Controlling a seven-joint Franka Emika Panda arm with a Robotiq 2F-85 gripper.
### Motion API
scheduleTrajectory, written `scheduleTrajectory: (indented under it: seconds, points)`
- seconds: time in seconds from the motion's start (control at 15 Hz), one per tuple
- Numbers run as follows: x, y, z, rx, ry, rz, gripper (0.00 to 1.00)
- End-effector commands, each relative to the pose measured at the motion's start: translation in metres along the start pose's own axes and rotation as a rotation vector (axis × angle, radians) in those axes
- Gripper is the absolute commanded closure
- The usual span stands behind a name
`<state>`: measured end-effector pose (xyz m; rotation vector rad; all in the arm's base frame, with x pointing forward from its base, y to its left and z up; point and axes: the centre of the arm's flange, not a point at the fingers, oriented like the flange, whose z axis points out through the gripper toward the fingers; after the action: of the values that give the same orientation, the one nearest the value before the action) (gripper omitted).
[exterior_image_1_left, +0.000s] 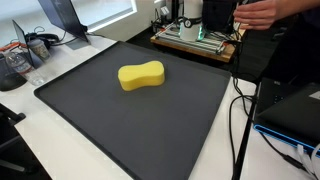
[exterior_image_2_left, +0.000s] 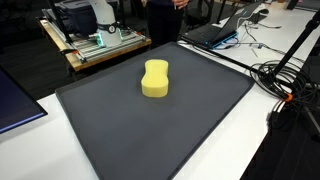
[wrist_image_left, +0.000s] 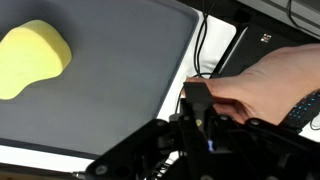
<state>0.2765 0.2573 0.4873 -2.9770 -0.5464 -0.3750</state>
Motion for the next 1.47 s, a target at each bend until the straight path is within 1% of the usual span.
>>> scheduleTrajectory:
  seconds: [0.0,0.07,0.27,0.47,0.6,0.73,0.93,1.13,1.2,1.27,1.4]
  points:
    - [0.003,-0.004,-0.002,0.021,-0.005,-0.009,1.0]
    - [0.003,-0.004,-0.002,0.021,-0.005,-0.009,0.97]
    - [0.003,-0.004,-0.002,0.018,0.002,-0.007,0.97]
    - [0.003,-0.004,-0.009,-0.016,-0.01,0.003,0.97]
    - [0.026,0.022,-0.005,-0.036,-0.025,0.005,0.97]
    - [0.043,0.045,-0.009,-0.062,-0.037,0.04,0.97]
    - [0.074,0.082,-0.016,-0.133,-0.072,0.102,0.97]
    - [0.104,0.119,-0.017,-0.218,-0.131,0.138,0.97]
    - [0.112,0.129,-0.017,-0.237,-0.14,0.136,0.97]
    - [0.122,0.138,-0.015,-0.274,-0.127,0.121,0.97]
    - [0.139,0.152,-0.008,-0.315,-0.133,0.085,0.97]
